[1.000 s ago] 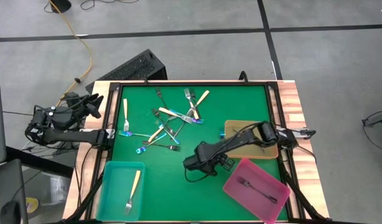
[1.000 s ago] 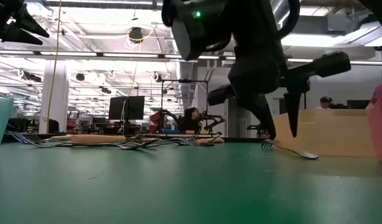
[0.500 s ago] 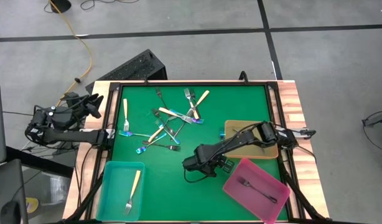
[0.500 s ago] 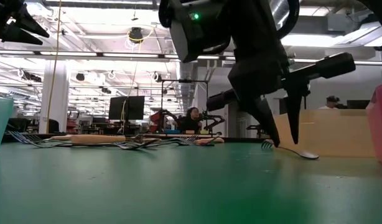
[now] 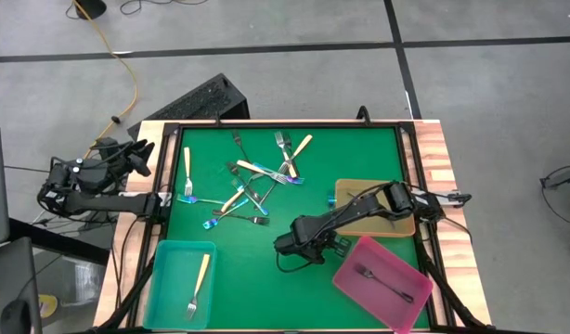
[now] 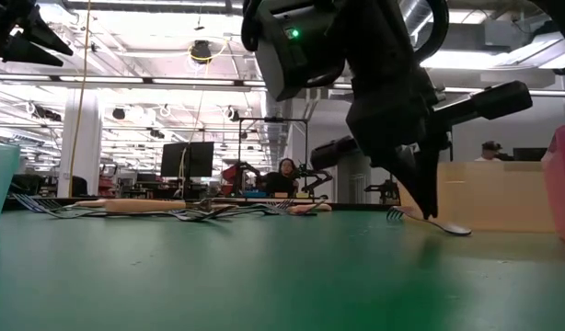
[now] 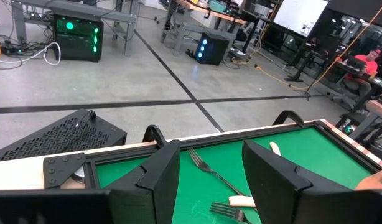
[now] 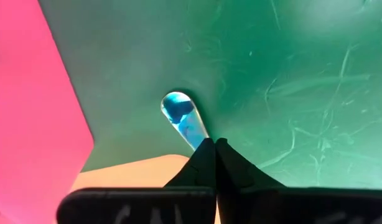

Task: Sort silverware by color (type)
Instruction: Put the blue fork into the orange bin

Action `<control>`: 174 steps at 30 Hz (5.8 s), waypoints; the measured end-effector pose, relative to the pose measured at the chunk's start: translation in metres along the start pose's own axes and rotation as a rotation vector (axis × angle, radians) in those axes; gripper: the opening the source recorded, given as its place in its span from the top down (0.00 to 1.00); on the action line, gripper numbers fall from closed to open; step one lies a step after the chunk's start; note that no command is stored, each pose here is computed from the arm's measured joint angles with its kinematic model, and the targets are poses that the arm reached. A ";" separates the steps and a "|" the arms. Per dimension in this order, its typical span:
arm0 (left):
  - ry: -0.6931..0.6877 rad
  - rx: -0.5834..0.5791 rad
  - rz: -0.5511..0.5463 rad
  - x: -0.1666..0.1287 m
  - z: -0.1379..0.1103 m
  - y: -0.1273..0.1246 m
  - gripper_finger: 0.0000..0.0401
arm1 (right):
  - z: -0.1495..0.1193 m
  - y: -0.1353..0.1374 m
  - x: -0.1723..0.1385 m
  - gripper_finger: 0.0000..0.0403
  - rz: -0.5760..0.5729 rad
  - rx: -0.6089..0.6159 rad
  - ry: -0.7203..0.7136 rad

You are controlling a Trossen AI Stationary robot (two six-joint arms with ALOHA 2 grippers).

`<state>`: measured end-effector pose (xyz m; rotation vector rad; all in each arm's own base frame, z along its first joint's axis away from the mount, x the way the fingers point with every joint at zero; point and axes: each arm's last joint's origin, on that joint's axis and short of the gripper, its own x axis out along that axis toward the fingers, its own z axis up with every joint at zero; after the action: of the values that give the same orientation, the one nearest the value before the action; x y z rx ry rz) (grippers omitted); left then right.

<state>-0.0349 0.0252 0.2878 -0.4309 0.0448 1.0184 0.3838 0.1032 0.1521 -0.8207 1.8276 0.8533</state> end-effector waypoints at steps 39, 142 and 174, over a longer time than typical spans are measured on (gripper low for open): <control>-0.020 -0.001 0.022 0.000 0.001 0.001 0.61 | -0.005 -0.038 -0.004 0.94 -0.382 0.110 0.040; -0.013 -0.001 0.016 0.000 0.001 0.001 0.61 | -0.165 -0.101 -0.121 0.95 -0.304 0.835 -0.577; -0.018 -0.003 0.022 0.000 0.001 0.001 0.61 | -0.261 0.122 -0.072 0.94 -0.327 1.438 -0.559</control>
<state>-0.0360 0.0256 0.2882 -0.4249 0.0316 1.0440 0.1894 -0.0340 0.3296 0.0920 1.2594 -0.4764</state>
